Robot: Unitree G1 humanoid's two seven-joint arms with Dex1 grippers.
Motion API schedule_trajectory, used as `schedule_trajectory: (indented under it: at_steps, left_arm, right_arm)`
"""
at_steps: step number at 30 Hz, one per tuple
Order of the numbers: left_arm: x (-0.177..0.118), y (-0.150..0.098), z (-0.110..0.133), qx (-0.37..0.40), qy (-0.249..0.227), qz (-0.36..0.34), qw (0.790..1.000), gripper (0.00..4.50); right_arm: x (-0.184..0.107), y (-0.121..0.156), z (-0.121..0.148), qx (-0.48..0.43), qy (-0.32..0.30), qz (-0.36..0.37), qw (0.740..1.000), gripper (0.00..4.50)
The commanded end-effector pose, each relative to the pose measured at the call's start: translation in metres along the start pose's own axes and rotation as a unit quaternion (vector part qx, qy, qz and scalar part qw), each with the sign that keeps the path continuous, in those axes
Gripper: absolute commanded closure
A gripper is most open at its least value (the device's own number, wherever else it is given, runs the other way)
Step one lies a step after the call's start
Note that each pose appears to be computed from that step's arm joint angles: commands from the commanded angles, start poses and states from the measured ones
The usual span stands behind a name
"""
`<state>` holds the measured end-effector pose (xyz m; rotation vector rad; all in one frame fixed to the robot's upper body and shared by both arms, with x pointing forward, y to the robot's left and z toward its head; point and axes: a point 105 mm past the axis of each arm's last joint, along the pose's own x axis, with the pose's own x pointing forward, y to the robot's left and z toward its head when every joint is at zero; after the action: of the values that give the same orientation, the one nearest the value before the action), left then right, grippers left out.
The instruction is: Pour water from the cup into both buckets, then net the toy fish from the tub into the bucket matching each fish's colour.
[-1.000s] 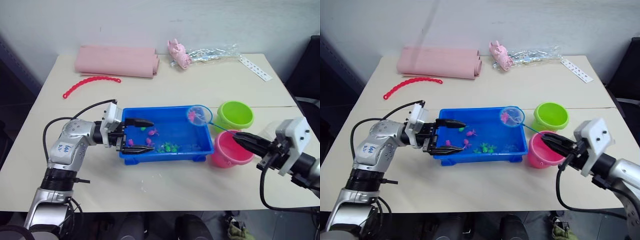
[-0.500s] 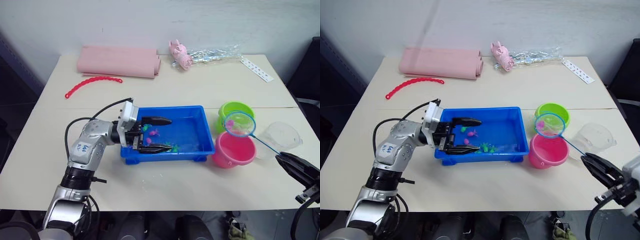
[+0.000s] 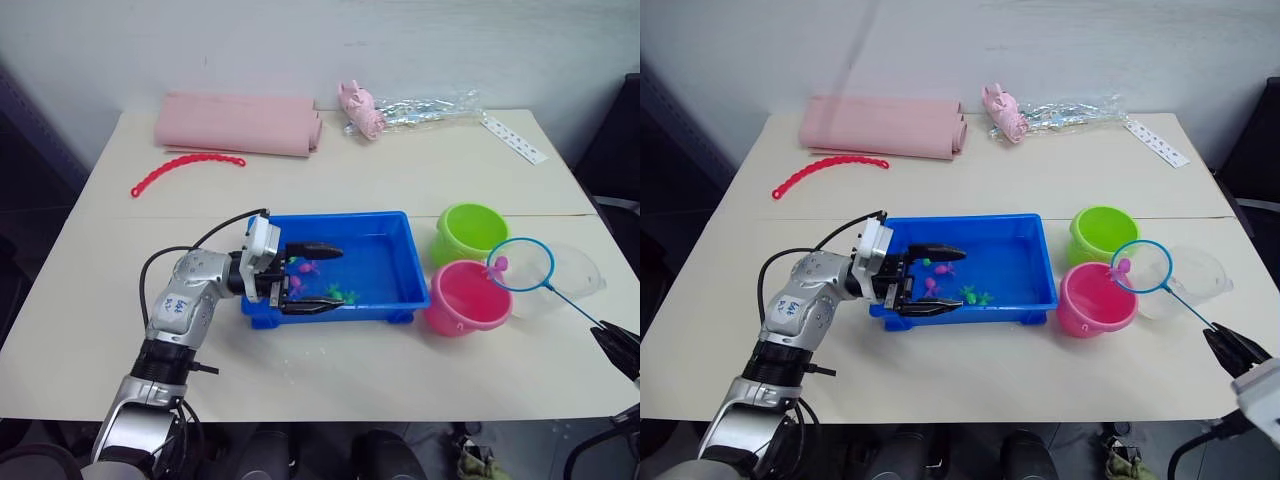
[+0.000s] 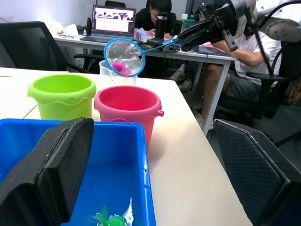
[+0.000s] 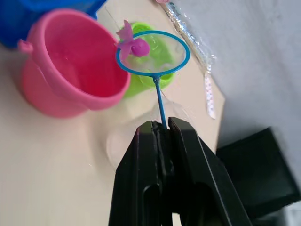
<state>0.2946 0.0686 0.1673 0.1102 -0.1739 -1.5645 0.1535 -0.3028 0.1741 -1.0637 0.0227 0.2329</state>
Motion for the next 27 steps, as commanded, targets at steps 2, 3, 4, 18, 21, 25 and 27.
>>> schedule_trajectory:
  at_steps: [2,3,4,18,21,25,27]
  left_arm:
    - [0.002,-0.001,0.004,0.019,-0.008,0.000,1.000,0.05]
    - [0.003,-0.001,0.004,0.020,-0.009,0.000,1.000,0.05]
    - [0.003,-0.001,0.004,0.021,-0.010,0.000,1.000,0.05]
    - [0.003,0.008,0.006,0.038,-0.019,0.010,0.999,0.05]
    - [0.003,0.010,0.005,0.040,-0.020,0.011,0.999,0.05]
    - [0.006,0.011,0.007,0.043,-0.033,0.016,0.998,0.05]
    - [0.006,0.012,0.008,0.042,-0.034,0.015,0.998,0.05]
  right_arm:
    - [0.007,0.005,0.007,-0.107,-0.015,-0.003,0.994,4.50]
    - [0.008,0.007,0.007,-0.129,-0.015,0.002,0.992,4.50]
    - [0.008,0.003,0.007,-0.149,-0.010,-0.017,0.989,4.50]
    - [0.002,0.012,0.007,-0.286,-0.001,-0.029,0.958,4.50]
    - [0.000,0.015,0.008,-0.288,-0.005,-0.026,0.957,4.50]
    - [0.001,0.021,0.025,-0.306,-0.043,-0.030,0.951,4.50]
    - [0.000,0.020,0.018,-0.300,-0.023,-0.034,0.953,4.50]
